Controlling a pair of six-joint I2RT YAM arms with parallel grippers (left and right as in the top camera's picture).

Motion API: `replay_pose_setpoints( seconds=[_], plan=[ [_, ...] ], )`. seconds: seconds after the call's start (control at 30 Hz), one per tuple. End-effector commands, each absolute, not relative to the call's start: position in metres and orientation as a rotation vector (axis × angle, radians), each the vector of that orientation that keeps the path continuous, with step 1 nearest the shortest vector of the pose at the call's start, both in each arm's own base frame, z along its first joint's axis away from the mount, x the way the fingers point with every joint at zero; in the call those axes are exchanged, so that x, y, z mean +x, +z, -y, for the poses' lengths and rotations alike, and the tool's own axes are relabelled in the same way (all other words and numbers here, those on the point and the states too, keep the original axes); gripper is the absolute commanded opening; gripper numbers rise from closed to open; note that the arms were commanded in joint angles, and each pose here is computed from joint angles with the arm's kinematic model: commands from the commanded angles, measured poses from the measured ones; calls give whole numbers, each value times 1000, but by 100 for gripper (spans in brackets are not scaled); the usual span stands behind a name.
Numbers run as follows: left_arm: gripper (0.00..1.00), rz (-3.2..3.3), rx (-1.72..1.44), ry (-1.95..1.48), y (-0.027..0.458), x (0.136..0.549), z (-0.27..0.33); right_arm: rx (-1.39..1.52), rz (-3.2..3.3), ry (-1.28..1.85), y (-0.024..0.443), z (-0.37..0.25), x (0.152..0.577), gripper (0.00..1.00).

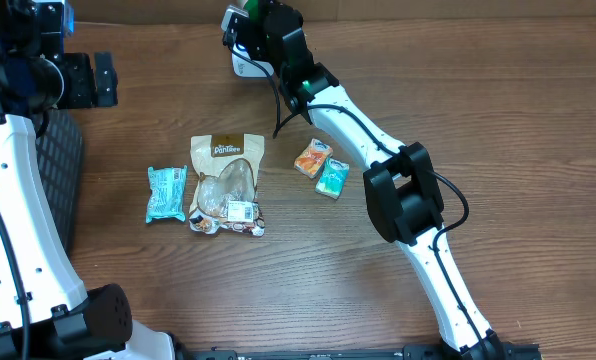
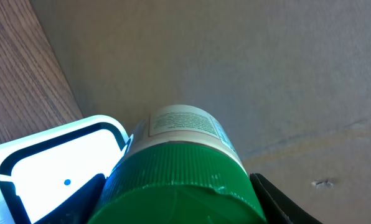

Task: Scan the item barcode
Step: 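Lift the green-capped jar and carry it to the scanner, then carry the jar right and set it down on the table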

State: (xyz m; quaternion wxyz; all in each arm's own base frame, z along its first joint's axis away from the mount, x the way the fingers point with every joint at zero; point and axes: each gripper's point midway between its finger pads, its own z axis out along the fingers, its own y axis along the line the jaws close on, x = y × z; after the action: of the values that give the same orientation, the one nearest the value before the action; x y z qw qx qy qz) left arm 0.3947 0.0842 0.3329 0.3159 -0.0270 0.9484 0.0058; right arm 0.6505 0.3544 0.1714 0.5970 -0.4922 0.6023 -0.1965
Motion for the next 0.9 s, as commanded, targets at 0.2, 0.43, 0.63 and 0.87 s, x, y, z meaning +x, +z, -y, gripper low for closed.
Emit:
replay_pose_setpoints(
  seconds=[0.2, 0.43, 0.63, 0.87],
  plan=[
    [99, -2475, -46, 37, 341, 394, -86, -999, -1391, -357, 210, -358, 649, 37],
    [99, -2475, -47, 37, 341, 394, -86, -840, -1508, -156, 271, -349, 628, 39],
    [99, -2475, -46, 37, 341, 394, -86, -658, -1732, 171, 340, -329, 567, 40],
    [100, -2475, -46, 37, 341, 394, -86, -506, -2000, 461, 391, -274, 477, 40]
  ],
)
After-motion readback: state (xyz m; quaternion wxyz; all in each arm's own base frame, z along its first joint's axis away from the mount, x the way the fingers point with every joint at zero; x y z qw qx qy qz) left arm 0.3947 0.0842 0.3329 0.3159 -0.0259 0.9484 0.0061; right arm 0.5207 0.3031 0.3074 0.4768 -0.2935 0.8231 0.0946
